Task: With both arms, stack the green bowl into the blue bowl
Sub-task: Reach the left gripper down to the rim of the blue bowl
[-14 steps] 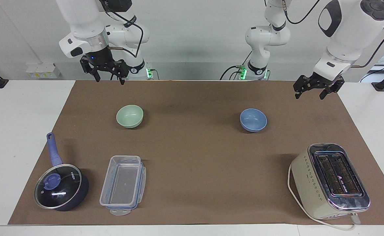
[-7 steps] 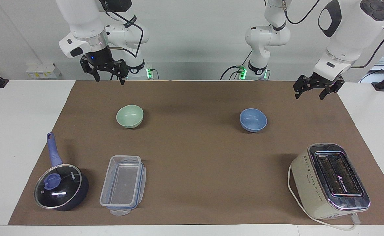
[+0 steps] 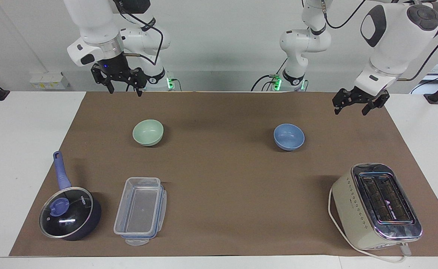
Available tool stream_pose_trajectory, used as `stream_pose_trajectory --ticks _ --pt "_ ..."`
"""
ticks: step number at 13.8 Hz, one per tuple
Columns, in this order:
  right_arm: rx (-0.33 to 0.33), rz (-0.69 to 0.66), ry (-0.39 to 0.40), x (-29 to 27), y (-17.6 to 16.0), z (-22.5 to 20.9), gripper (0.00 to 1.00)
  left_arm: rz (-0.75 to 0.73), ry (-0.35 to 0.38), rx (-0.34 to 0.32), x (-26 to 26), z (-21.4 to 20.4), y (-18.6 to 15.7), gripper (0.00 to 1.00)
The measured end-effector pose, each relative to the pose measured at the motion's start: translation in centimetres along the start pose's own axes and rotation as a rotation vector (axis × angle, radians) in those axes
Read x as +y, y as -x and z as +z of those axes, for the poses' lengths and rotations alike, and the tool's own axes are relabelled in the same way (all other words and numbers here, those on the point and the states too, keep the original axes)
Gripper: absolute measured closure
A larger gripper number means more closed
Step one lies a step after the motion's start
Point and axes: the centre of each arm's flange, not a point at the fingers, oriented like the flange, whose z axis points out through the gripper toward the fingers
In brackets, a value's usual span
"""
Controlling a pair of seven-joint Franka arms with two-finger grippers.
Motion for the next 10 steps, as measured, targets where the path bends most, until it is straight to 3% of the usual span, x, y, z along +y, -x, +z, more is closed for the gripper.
stream_pose_trajectory --ticks 10 --pt "-0.001 0.008 0.0 0.4 -0.1 0.1 0.0 0.051 0.022 -0.011 3.8 9.1 3.3 0.0"
